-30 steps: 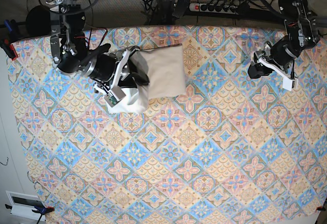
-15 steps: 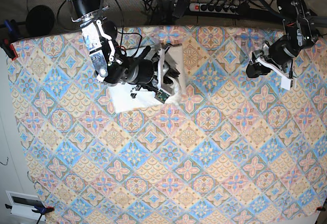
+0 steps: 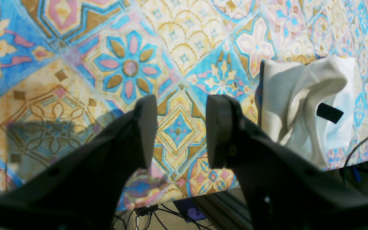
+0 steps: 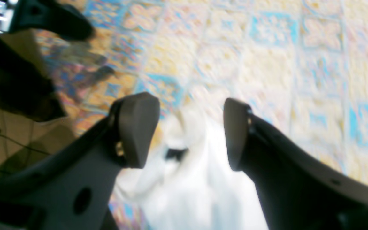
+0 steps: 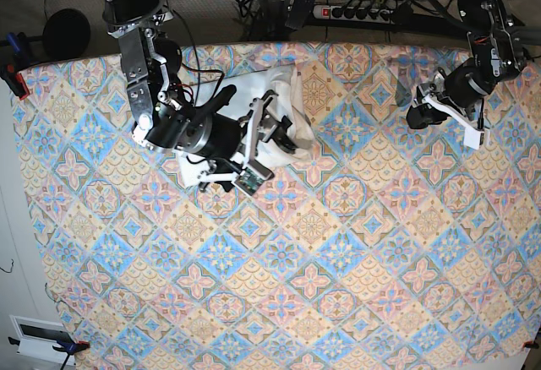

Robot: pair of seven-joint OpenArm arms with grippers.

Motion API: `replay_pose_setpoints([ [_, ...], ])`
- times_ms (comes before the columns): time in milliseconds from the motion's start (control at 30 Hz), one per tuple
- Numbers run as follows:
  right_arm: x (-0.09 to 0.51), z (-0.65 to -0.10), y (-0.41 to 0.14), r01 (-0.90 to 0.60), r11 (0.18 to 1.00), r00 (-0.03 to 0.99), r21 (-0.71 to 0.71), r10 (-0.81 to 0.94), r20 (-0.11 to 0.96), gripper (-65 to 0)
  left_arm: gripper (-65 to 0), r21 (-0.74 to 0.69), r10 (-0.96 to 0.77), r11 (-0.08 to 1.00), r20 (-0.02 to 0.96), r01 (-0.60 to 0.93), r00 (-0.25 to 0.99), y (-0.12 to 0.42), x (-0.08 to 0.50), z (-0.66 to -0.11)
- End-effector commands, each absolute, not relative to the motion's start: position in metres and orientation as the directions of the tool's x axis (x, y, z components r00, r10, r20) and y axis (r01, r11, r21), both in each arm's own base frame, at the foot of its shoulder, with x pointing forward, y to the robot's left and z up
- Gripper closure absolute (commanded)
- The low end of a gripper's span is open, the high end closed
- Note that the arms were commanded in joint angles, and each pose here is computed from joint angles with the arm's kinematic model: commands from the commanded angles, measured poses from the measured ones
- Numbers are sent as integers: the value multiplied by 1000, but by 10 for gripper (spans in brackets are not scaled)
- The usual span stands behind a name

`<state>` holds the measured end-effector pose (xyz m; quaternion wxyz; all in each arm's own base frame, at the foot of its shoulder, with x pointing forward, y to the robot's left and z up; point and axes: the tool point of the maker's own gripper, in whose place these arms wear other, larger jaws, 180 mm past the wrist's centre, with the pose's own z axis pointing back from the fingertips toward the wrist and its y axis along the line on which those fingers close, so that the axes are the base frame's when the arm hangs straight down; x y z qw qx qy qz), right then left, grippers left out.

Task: Fold the T-shirt properly
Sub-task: 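Fold the other strip end over with the left gripper toward the right gripper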

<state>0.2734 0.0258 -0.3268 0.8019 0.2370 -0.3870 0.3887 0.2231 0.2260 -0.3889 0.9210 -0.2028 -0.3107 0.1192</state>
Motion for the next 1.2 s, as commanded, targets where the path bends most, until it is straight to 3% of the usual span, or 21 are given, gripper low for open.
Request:
replay_pose_setpoints([
  [0,281,-316,21,-794,603,383,71,406,829,-320,-237,-447,311,894,551,-41,774,218,228,-379],
  [133,285,-336,4,-764,638,445,98,411,796,-250,-223,-459,212,886,533,69,819,179,220,-382],
  [233,284,-364,0,-748,648,512,146,423,748,-163,-132,-475,178,872,526,115,831,159,218,-383],
  [367,296,-374,6,-762,629,519,154,452,725,-80,-2,-484,190,867,544,121,817,155,222,-382],
  [767,313,-417,47,-838,510,495,195,560,664,-74,0,-503,167,852,528,148,833,138,216,-387],
  [900,307,-447,46,-812,524,548,255,537,642,-74,0,-523,137,833,509,179,850,119,209,-391],
  [1167,333,-444,38,-784,565,561,258,467,683,-72,0,-571,61,781,469,251,881,76,190,-398],
])
